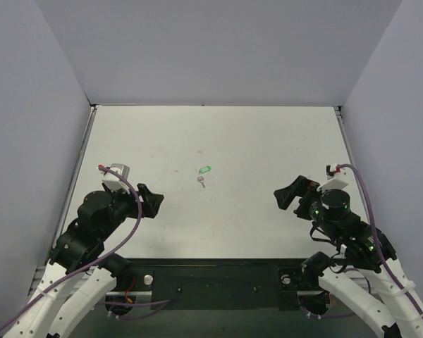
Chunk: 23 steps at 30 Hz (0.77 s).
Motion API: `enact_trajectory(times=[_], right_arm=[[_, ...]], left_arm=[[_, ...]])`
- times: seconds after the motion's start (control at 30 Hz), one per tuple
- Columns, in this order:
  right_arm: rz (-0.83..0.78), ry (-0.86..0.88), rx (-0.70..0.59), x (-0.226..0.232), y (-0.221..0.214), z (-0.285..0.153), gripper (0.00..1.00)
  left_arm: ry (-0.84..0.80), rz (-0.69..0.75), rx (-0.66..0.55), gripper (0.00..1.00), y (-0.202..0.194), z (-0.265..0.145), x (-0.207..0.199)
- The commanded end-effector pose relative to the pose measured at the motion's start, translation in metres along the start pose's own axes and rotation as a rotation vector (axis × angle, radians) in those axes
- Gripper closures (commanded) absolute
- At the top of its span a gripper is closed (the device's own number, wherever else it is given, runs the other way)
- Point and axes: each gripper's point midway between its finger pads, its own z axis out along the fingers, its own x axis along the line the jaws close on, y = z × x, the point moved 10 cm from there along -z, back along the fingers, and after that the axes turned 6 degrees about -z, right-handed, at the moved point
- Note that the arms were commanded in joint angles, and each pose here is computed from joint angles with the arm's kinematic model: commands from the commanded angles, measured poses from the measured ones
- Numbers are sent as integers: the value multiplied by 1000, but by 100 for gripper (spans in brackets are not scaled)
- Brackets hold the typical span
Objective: Remove the keys from the keyring
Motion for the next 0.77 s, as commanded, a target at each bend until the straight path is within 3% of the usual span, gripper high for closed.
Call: enact_trajectory(times=[0.0,0.37,0.73], right_arm=[[29,-14,33,-10,-14,-5,3],[110,-39,59,-29,-46,-6,3],[116,15,40,-24,-43,-8,5]], left_arm=[[-4,11,-55,3,10,-4,-2],[3,4,-62,3,10,-5,-2],[0,2,-66,3,10,-5,-2]])
